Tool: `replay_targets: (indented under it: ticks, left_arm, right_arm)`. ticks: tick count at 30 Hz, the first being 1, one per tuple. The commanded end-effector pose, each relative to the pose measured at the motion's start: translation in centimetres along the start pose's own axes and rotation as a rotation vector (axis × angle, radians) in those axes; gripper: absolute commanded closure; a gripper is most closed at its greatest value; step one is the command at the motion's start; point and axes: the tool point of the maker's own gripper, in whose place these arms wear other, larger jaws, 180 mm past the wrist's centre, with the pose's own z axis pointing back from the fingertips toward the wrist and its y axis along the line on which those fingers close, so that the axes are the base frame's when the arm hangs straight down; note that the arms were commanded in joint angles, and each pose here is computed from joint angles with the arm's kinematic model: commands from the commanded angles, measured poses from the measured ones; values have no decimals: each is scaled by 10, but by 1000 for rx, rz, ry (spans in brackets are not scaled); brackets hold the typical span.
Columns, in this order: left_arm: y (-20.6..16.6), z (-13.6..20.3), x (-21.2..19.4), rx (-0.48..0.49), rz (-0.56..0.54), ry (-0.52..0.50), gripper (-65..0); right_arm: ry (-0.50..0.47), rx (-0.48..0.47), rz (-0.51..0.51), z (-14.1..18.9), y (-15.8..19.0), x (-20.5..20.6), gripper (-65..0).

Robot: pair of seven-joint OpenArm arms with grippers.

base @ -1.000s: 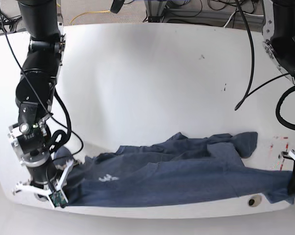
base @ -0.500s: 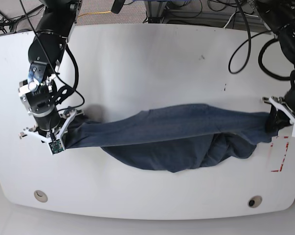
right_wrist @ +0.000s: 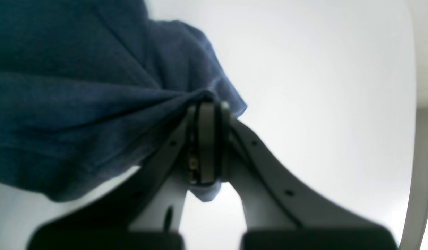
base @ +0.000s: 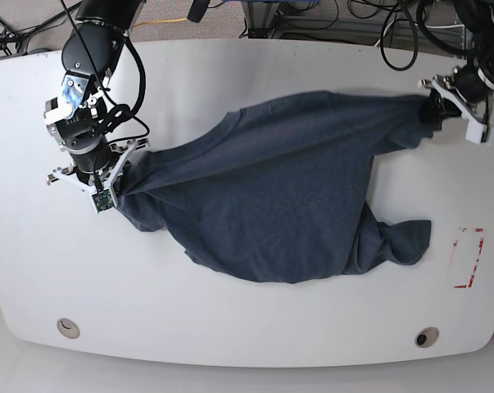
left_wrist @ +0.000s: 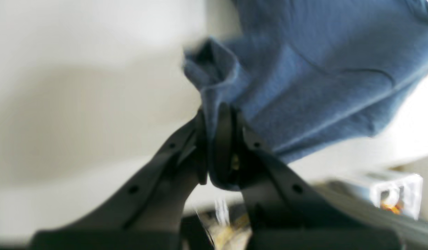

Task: Fold the T-shirt properly
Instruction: 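Lay the shirt down flat, spreading it between both grippers, then release with the left gripper and regrasp the shirt's hem corner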

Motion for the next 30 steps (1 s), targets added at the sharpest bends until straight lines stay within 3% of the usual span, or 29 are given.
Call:
replay_targets:
  ticks: [1, 10, 13, 18, 20, 25, 30]
  left_arm:
    - [1, 6, -7, 10, -10, 14, -1]
    - [-5, 4, -25, -9, 12, 59, -22]
    - [-5, 3, -19, -8, 7, 46, -122]
    - [-5, 1, -8, -10, -1, 14, -350]
    - [-5, 0, 0, -12, -10, -4, -406]
    - [-6, -2, 14, -15, -21, -43, -475]
    - [-8, -5, 35, -26, -37, -97, -481]
  right_arm:
    - [-35, -37, 13, 4, -11, 10, 0]
    - [-19, -20, 20, 5, -6, 3, 0]
    - [-20, -19, 22, 4, -5, 4, 0]
    - [-22, -16, 26, 4, -5, 4, 0]
    - [-30, -20, 25, 4, -7, 8, 0]
    - [-33, -21, 25, 3, -7, 9, 0]
    - [-38, -23, 24, 3, -8, 11, 0]
